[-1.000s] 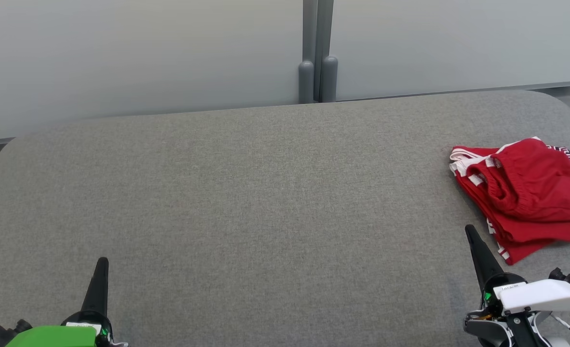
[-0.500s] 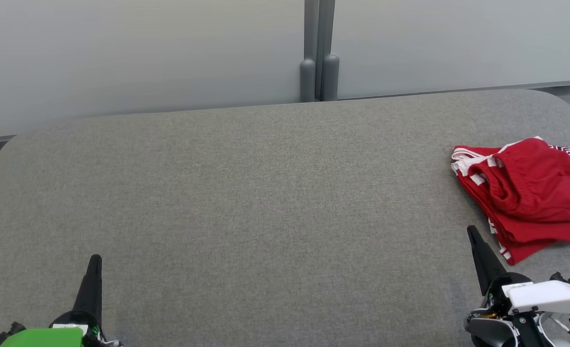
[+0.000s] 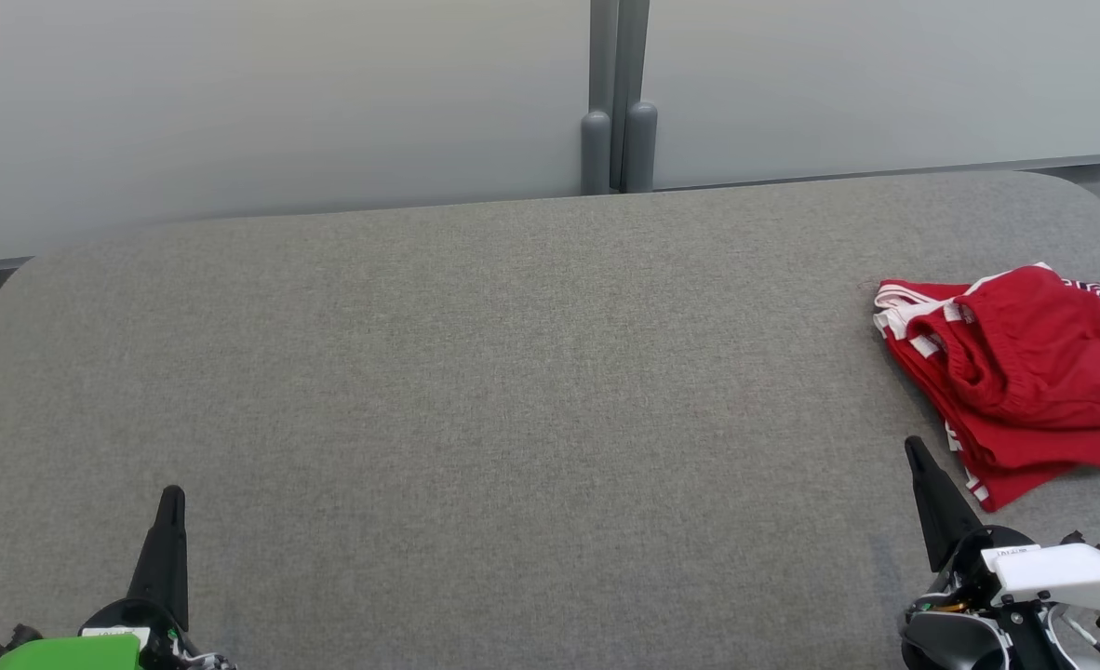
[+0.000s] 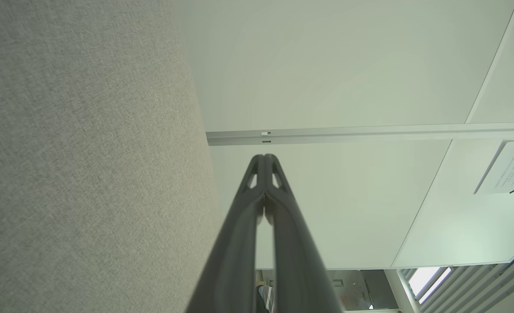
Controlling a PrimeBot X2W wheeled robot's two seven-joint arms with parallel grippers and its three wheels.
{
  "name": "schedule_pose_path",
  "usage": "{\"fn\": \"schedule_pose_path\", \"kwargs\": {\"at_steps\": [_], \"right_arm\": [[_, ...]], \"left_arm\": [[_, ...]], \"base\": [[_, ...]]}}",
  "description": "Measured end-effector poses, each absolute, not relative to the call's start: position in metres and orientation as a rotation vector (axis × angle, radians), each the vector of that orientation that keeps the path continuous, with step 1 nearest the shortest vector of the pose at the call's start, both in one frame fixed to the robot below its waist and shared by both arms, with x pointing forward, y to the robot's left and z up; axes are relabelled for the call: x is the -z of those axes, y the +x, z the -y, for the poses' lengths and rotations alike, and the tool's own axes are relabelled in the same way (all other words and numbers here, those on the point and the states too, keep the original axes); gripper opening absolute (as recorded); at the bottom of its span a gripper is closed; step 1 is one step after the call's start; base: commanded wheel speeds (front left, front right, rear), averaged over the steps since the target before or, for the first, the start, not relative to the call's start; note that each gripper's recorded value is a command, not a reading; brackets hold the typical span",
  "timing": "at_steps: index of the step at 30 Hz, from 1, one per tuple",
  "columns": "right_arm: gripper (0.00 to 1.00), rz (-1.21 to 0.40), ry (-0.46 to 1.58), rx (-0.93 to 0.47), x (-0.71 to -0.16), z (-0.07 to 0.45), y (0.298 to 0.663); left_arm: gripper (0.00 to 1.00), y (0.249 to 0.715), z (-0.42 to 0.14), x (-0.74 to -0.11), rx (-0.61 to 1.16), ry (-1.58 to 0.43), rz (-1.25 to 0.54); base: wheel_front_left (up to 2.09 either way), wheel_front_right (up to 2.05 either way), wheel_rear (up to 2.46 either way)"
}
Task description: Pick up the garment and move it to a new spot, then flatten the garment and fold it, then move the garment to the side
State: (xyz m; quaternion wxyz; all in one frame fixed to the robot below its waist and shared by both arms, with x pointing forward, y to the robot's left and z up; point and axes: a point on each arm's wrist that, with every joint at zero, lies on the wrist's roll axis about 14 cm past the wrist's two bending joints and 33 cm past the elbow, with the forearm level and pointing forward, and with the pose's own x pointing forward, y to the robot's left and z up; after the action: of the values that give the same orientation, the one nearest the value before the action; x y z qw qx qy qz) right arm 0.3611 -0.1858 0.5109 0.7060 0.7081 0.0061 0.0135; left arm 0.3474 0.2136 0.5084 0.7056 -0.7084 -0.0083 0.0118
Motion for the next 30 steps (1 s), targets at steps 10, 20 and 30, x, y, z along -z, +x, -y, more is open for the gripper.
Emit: {"fn": "schedule_pose_path", "kwargs": {"at_steps": [10,20,30], "right_arm": [[0.0,-0.015,1.572,-0.03,-0.5106,0.1858,0.3609],[0.0,-0.016,1.572,-0.031,-0.5105,0.1857,0.3608],[0.0,-0.017,1.571,-0.031,-0.5104,0.1856,0.3608]], "left_arm": [[0.0,0.3475,-0.2134,-0.5085,-0.025,-1.576,0.018],[0.0,0.3475,-0.2136,-0.5085,-0.026,-1.577,0.019],[0.0,0.3475,-0.2136,-0.5085,-0.025,-1.578,0.019]], "base": [[0.0,0.0,0.0],[0.0,0.0,0.0],[0.0,0.0,0.0]]}}
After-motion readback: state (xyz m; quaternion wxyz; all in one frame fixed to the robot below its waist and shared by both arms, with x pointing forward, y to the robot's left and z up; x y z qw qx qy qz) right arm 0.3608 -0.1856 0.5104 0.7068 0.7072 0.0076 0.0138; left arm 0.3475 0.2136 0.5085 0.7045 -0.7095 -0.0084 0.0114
